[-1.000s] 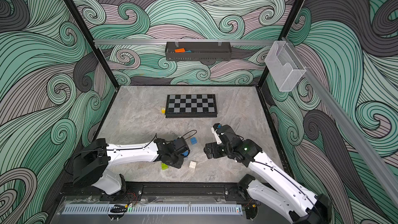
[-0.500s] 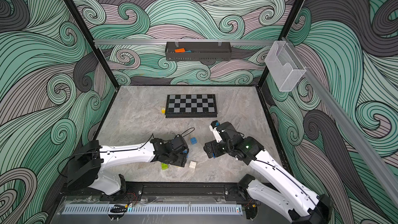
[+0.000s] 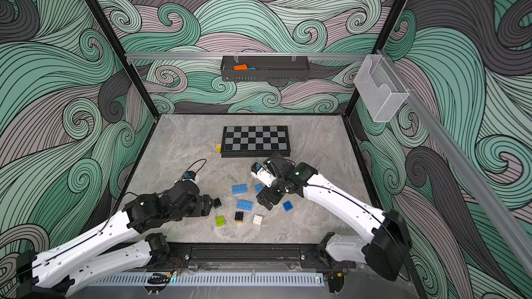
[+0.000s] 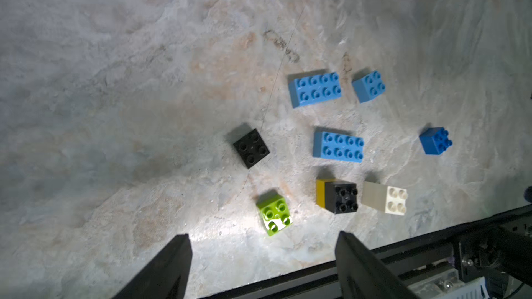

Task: Assemble a giraffe with lego
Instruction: Pick up the lego brick from the center of the board.

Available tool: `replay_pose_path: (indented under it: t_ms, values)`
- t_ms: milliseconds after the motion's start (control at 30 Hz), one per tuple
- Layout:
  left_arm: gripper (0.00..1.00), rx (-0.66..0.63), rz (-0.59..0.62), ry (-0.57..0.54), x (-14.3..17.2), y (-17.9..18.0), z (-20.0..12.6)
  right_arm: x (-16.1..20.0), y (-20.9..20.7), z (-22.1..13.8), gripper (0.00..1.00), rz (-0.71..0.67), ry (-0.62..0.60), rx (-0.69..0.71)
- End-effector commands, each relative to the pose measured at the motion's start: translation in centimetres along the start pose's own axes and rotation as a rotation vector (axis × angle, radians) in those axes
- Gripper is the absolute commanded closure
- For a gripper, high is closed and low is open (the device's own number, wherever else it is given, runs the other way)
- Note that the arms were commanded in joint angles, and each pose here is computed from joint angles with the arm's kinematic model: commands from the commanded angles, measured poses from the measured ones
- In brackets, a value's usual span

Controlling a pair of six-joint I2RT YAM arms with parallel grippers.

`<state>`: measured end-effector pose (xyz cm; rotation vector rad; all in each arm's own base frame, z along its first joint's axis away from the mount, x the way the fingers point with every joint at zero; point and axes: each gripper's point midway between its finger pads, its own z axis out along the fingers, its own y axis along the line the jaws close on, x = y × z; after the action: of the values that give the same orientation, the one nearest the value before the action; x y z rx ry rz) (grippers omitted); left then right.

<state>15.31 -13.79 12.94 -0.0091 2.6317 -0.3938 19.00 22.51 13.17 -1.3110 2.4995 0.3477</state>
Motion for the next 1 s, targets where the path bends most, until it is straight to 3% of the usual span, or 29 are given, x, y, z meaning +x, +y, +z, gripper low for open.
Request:
replay_pose_path:
  t_ms: [0, 500, 967]
  values:
    - [0.18, 0.031, -0.044, 0.047, 1.3, 0.4, 0.1, -1.0, 0.8, 2.0, 0.04, -0.190, 0.014, -0.012]
    - [0.16, 0.072, -0.047, 0.046, 1.1, -0.1, -1.2, -2.7, 2.1, 10.1, 0.10, -0.287, 0.100, -0.078]
    - [0.15, 0.063, -0.055, 0.043, 0.8, 0.1, -1.2, -2.0, 3.3, 13.7, 0.31, -0.328, 0.165, -0.114]
